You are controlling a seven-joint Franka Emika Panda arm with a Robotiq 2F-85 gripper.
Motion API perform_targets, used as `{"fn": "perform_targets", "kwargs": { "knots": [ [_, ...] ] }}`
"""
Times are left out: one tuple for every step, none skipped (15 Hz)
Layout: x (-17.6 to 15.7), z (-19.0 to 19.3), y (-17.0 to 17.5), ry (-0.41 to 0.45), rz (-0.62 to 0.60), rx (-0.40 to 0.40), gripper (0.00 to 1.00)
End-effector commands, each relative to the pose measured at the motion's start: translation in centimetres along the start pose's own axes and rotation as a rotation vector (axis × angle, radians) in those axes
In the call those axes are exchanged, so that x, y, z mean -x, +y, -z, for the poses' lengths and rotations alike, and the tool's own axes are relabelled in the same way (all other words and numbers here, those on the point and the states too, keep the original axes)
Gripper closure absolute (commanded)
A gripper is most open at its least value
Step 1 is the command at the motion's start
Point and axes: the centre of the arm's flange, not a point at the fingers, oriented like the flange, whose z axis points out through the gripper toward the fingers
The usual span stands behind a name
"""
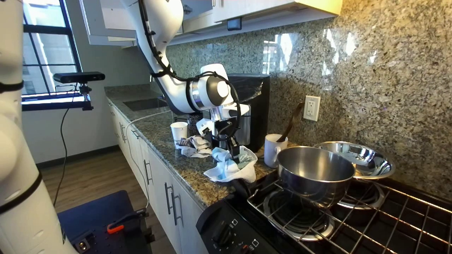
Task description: Pick up the towel and wipe the countertop with it.
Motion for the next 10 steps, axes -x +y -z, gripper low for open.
{"fn": "perform_targets", "kwargs": {
  "knots": [
    [0.6,0.4,0.0,0.017,-0.021,-0.009,0.63],
    [0.5,0.5,-0.1,0.015,-0.015,-0.008,0.54],
    [0.5,0.7,-0.1,0.013,-0.012,-0.007,0.47],
    [0.4,0.9,-0.1,0.010,-0.008,-0.008,0.38],
    [0.3,1.2,-0.1,0.008,-0.002,-0.005,0.32],
    [0.2,1.6,-0.1,0.008,0.002,-0.003,0.23],
    [0.0,2.2,0.0,0.007,0.006,-0.004,0.17],
    [-0.1,2.9,0.0,0.009,0.010,-0.005,0.10],
    [-0.4,3.9,0.1,0.010,0.013,-0.006,0.02],
    [-0.6,4.7,0.2,0.011,0.016,-0.007,0.00]
  ]
}}
